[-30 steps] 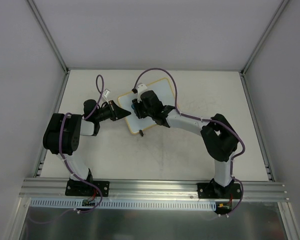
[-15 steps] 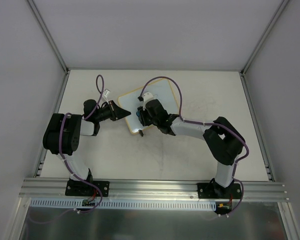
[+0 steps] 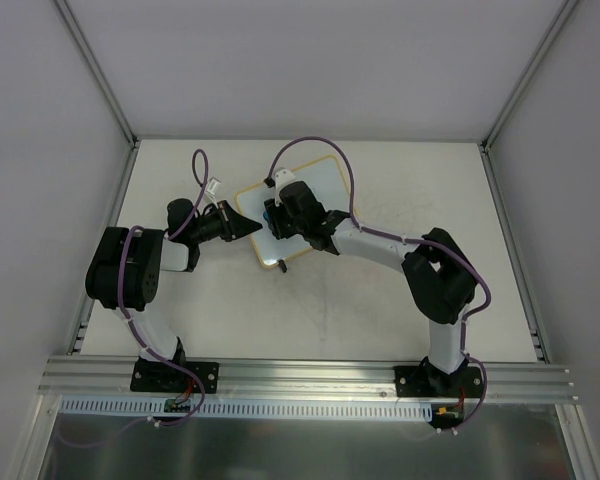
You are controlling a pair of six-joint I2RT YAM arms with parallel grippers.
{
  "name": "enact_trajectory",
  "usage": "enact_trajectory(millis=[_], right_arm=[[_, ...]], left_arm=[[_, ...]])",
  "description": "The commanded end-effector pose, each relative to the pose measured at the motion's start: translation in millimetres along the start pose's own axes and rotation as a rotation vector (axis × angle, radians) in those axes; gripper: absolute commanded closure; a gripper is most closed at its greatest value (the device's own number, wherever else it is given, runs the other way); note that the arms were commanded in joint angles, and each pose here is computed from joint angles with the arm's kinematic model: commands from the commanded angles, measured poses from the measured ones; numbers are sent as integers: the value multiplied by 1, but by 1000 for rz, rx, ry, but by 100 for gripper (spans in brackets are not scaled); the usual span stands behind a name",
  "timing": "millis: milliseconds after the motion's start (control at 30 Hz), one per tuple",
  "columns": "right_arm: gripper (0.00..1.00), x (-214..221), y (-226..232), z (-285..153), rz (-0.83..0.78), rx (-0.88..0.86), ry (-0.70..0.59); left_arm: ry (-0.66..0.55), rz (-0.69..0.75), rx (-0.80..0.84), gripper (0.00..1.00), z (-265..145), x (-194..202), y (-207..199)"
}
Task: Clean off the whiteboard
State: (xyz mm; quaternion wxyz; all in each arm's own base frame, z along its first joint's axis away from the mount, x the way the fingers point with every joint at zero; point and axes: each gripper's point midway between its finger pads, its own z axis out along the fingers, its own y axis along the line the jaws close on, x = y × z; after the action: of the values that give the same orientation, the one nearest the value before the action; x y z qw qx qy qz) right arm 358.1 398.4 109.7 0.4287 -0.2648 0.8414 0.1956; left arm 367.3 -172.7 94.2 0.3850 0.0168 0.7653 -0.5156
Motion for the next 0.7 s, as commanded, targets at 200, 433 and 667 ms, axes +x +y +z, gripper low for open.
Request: enact_trajectory(millis=[200, 433, 667], right_arm=[[100, 17, -6, 5, -8, 32, 45], [100, 34, -55, -1, 97, 87, 68], [100, 44, -110, -12, 175, 167, 69]], left_arm=[[-97, 9, -196, 100, -6, -9, 41], [-97, 8, -198, 100, -6, -9, 41], [-99, 10, -197, 100, -5, -10, 41]])
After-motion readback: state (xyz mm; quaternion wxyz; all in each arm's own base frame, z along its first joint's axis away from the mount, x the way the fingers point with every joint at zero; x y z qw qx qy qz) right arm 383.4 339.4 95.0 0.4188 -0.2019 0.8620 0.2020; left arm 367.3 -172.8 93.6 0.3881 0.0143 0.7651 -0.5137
